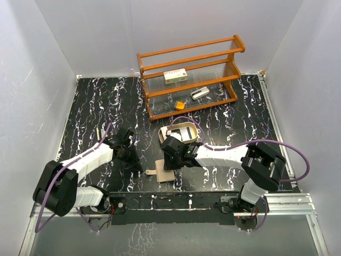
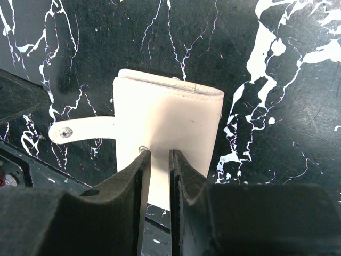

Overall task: Put the credit cards into the card holder
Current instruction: Close the card holder at the center of the board.

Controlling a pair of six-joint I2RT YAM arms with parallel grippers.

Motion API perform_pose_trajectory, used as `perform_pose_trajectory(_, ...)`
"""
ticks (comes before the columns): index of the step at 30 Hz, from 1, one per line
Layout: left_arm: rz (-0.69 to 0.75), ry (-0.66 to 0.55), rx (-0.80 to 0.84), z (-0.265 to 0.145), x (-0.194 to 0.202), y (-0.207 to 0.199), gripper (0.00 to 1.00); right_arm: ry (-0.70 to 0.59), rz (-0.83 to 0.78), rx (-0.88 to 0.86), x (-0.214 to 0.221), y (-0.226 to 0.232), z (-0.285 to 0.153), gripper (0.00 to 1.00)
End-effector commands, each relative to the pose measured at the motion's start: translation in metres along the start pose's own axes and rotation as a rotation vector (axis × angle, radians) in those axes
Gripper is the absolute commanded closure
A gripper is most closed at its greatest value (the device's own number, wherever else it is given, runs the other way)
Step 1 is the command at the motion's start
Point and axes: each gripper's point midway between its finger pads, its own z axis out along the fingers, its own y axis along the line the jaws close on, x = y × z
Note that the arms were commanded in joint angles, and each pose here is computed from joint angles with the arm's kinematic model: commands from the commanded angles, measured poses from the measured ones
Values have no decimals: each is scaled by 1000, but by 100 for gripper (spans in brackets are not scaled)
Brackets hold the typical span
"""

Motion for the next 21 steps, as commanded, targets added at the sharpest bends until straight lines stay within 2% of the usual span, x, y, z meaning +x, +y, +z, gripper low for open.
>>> perform_pose_trajectory(1, -18, 28, -84, 0, 4, 14, 86, 16, -4, 12, 12, -5, 4, 82)
perform_pose_trajectory(5, -54, 80, 8, 6, 20, 7, 94, 6, -2, 0, 11, -2, 1, 82)
perform_pose_trajectory(10, -88, 134, 227, 17, 34, -19, 95, 11, 1, -11, 13, 0, 3, 82)
perform_pose_trajectory(21, -52, 106, 353, 15, 19, -48, 97, -24, 4, -46, 11, 4, 9, 84)
